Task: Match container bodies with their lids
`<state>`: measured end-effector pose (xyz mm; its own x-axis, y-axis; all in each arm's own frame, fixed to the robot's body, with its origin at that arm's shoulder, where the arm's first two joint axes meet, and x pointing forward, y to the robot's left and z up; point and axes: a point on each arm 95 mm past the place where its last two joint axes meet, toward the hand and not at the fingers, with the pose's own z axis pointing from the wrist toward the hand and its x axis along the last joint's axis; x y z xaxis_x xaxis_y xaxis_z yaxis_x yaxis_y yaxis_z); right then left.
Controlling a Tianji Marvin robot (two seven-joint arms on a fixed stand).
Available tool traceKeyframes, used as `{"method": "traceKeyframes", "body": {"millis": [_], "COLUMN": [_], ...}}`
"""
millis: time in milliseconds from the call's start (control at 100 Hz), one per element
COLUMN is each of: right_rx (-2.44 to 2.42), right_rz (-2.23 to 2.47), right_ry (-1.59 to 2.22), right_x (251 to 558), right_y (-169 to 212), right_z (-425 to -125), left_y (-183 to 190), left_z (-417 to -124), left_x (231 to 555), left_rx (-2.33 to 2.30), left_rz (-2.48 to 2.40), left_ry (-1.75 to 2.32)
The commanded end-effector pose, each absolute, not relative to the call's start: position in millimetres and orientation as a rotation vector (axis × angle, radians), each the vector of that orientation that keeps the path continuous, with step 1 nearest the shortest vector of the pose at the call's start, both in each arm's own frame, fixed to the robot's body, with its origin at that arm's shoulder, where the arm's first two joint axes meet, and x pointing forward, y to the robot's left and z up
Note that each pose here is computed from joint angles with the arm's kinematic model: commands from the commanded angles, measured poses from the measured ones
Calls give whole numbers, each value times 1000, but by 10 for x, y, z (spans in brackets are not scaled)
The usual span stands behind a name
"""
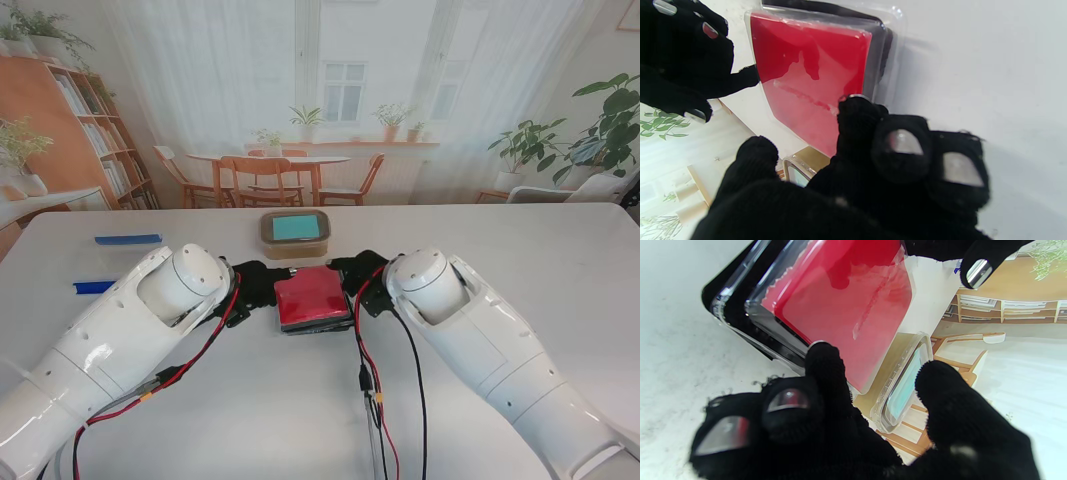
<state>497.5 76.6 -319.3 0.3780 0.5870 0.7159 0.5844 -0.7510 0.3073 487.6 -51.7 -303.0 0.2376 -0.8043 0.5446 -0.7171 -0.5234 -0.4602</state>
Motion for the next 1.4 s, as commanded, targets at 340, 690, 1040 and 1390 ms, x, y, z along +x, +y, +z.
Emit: {"method": "traceKeyframes", "body": {"millis": [340,690,1040,1390], "right_rx": [2597,2606,2635,2599], "right_rz": [1376,1322,1312,1347], "right_ry": [1118,1132,1121,1129], "right_x": [4899,4913,4863,4827], "right_y": [774,728,741,715], "right_z": [-3153,-3191,-3248,-3211], "left_y": [-659,-707,-673,-630], "left_z": [-2980,-2965,-2956,-2955], "left_x": [4865,4882,4884,4877], "left_rx": [-2384,-2381,-2370,-2367], "left_rz": [-1217,-1206,-1194,-1203], "left_ry": [1492,1503,1492,1469]}}
